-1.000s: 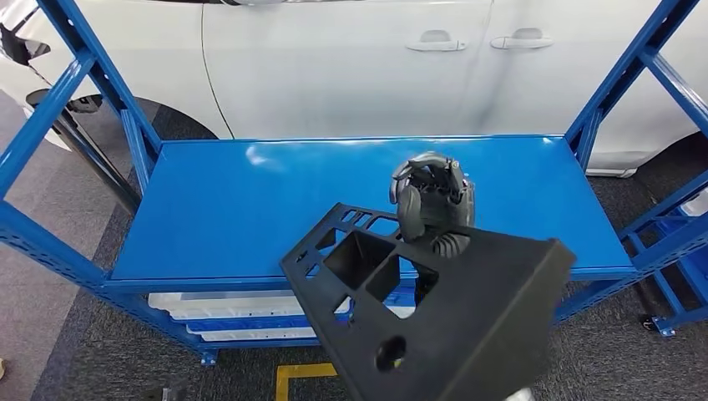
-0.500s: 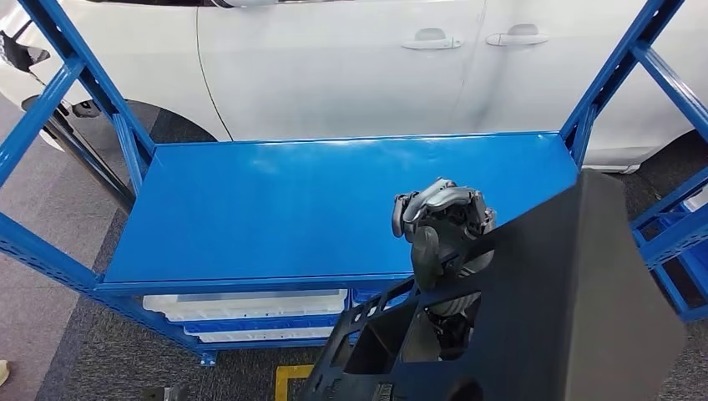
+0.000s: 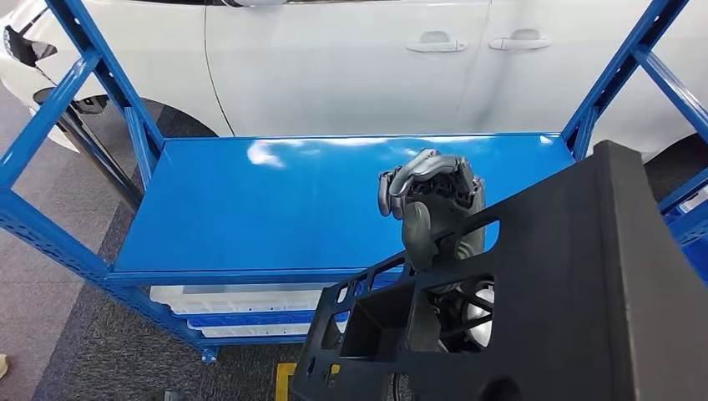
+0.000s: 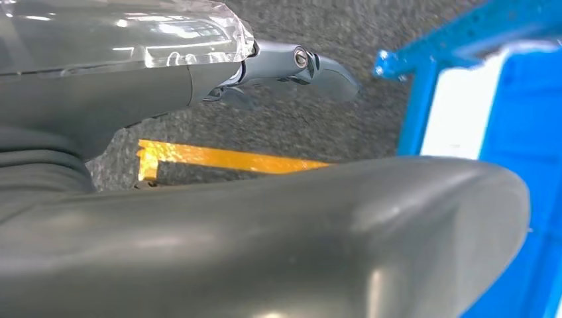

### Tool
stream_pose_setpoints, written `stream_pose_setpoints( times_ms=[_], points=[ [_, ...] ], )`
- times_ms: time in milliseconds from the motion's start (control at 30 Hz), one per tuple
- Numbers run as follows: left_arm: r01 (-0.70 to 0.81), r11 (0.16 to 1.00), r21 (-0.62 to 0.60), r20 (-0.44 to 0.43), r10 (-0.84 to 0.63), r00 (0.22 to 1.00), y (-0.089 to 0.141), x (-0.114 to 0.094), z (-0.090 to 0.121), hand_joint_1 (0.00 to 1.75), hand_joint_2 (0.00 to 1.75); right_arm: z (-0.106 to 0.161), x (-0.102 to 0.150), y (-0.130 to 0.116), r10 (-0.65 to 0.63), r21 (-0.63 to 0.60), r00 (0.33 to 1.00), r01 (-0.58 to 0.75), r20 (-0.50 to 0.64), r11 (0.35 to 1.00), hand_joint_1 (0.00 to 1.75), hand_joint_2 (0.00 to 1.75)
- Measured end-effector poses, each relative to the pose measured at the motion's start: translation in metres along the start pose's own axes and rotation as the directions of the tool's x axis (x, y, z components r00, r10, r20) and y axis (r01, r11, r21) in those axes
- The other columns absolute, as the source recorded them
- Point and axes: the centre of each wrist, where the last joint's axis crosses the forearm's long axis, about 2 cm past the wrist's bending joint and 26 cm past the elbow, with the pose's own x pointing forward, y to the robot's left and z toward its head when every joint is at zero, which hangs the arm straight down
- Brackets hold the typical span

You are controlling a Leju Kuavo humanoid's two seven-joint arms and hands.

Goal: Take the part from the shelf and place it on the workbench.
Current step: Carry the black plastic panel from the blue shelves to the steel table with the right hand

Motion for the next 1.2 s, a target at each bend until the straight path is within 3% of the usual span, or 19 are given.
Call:
stream_pose_setpoints(
  times_ms=[767, 967, 1200],
  points=[
    [0.023, 0.997, 0.077, -0.074, -0.017, 0.997, 0.014, -0.014, 0.011, 0.00, 0.00, -0.015, -0.009, -0.017, -0.016, 0.015, 0.999, 0.017, -0.051, 1.000, 1.75, 1.75],
    [0.032, 0.995, 0.097, -0.134, -0.019, 0.991, 0.016, -0.013, 0.011, 0.00, 0.00, -0.020, -0.009, -0.028, 0.003, -0.008, 0.998, -0.004, -0.066, 1.000, 1.75, 1.75],
    [0.042, 0.992, 0.120, -0.192, -0.019, 0.981, 0.019, -0.017, 0.014, 0.00, 0.00, -0.008, -0.005, -0.044, 0.048, -0.017, 0.992, -0.050, -0.113, 0.999, 1.75, 1.75]
  ],
)
